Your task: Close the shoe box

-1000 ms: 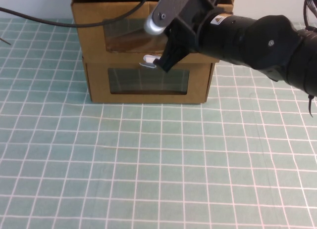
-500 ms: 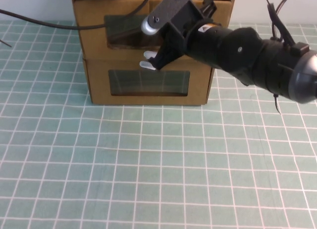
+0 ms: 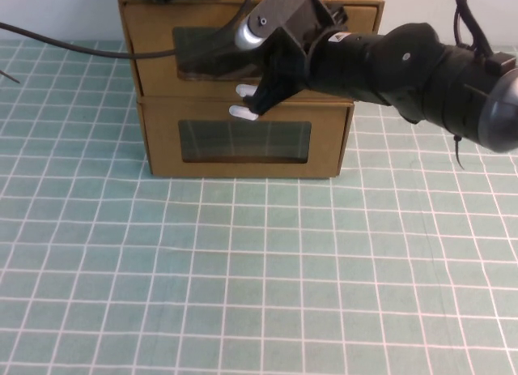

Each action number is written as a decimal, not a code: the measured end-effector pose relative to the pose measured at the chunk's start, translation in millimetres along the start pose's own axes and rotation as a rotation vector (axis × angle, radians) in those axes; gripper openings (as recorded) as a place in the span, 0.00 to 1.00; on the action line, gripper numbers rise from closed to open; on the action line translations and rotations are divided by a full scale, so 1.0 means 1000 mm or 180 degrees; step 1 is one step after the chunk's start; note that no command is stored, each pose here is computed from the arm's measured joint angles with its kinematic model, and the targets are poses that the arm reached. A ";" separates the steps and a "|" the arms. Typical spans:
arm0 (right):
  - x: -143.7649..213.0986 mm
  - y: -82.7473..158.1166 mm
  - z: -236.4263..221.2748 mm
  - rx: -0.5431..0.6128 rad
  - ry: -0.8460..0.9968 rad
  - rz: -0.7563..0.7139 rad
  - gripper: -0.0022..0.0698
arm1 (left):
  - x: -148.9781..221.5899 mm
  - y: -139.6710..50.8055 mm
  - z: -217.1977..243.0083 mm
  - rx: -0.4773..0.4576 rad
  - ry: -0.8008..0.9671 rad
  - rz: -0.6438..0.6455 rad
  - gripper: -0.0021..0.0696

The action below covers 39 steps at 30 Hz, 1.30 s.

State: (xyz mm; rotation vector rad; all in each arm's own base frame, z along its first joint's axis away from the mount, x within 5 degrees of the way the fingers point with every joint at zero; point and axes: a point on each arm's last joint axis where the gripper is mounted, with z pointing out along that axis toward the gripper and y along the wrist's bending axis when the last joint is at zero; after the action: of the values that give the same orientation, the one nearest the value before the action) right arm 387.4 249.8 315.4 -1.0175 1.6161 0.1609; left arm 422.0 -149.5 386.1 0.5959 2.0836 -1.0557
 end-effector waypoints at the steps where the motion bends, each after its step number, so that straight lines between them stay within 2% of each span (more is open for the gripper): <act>1: -0.002 0.002 -0.003 -0.0090 0.0005 -0.0011 0.01 | 0.000 0.000 -0.001 0.0009 0.0018 0.0006 0.02; 5: -0.021 0.007 -0.028 -0.0470 -0.0047 -0.0081 0.01 | -0.001 -0.005 -0.011 0.0018 0.0047 0.0099 0.02; 7: -0.034 0.005 -0.044 -0.0514 -0.0136 -0.0112 0.01 | -0.005 -0.010 -0.023 -0.0006 -0.0009 0.0166 0.02; 10: -0.054 -0.010 -0.075 -0.0391 -0.0301 0.0023 0.01 | -0.015 -0.022 -0.053 -0.0096 -0.0180 0.0291 0.02; 18: -0.069 -0.072 -0.176 -0.0063 -0.0430 0.0974 0.01 | -0.022 -0.085 -0.132 -0.0137 -0.0388 0.0736 0.02; 23: -0.066 -0.085 -0.236 -0.0051 -0.0318 0.1136 0.01 | -0.009 -0.128 -0.162 -0.0115 -0.0461 0.0937 0.02; 29: -0.053 -0.062 -0.293 0.0289 -0.0420 0.1225 0.01 | 0.022 -0.157 -0.182 -0.0116 -0.0446 0.0972 0.02; 34: -0.026 -0.021 -0.339 0.0792 -0.0727 0.1422 0.01 | 0.065 -0.177 -0.195 -0.0122 -0.0387 0.0881 0.02; 39: 0.009 0.023 -0.380 0.1255 -0.1087 0.1439 0.01 | 0.116 -0.195 -0.208 -0.0249 -0.0578 0.0809 0.02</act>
State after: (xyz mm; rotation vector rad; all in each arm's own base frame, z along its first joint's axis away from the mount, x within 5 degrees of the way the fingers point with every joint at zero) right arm 93.3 34.2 423.6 -0.2940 1.4617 0.2899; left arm 137.4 -77.4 479.8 0.6791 1.8275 -0.8462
